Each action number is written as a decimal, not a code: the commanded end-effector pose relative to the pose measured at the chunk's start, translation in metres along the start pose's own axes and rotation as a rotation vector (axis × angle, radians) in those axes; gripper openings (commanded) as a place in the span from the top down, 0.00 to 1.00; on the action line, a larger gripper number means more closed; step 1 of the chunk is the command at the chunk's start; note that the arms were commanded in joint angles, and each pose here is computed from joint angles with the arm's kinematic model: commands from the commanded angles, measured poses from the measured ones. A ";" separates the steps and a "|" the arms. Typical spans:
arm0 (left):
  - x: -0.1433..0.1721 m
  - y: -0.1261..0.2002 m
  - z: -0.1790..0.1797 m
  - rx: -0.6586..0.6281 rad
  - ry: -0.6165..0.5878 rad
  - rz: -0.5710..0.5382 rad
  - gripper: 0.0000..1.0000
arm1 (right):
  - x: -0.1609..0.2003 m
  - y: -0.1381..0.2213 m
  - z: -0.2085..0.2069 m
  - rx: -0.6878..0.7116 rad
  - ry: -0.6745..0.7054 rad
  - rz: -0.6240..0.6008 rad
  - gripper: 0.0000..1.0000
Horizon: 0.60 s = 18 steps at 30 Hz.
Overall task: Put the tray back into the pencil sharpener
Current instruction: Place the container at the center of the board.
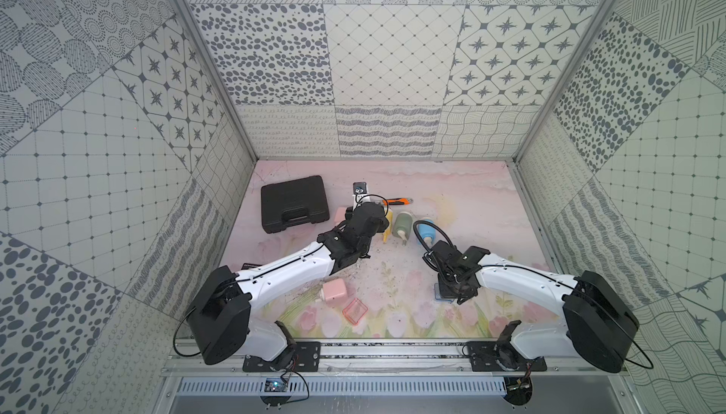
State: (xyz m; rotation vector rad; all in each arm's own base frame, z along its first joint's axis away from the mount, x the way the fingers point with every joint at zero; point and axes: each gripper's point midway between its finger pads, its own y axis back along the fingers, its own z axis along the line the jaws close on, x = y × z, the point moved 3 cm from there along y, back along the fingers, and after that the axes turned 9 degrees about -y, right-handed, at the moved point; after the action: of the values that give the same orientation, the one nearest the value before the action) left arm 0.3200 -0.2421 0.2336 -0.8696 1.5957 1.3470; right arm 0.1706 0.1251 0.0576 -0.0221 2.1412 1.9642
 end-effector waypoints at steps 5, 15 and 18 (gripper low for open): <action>-0.002 0.001 0.015 -0.046 0.058 0.002 0.38 | -0.008 -0.009 0.007 0.009 -0.011 -0.031 0.90; -0.005 0.000 0.020 -0.052 0.051 -0.003 0.38 | -0.030 0.050 0.002 -0.013 -0.030 -0.129 0.53; -0.006 -0.001 0.023 -0.057 0.048 -0.011 0.38 | -0.052 0.076 0.008 -0.096 -0.041 -0.229 0.42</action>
State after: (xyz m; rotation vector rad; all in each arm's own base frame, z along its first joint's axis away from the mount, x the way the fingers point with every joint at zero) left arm 0.3242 -0.2262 0.2328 -0.9183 1.6148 1.3761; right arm 0.1973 0.1346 0.1126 -0.1370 1.9965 1.9410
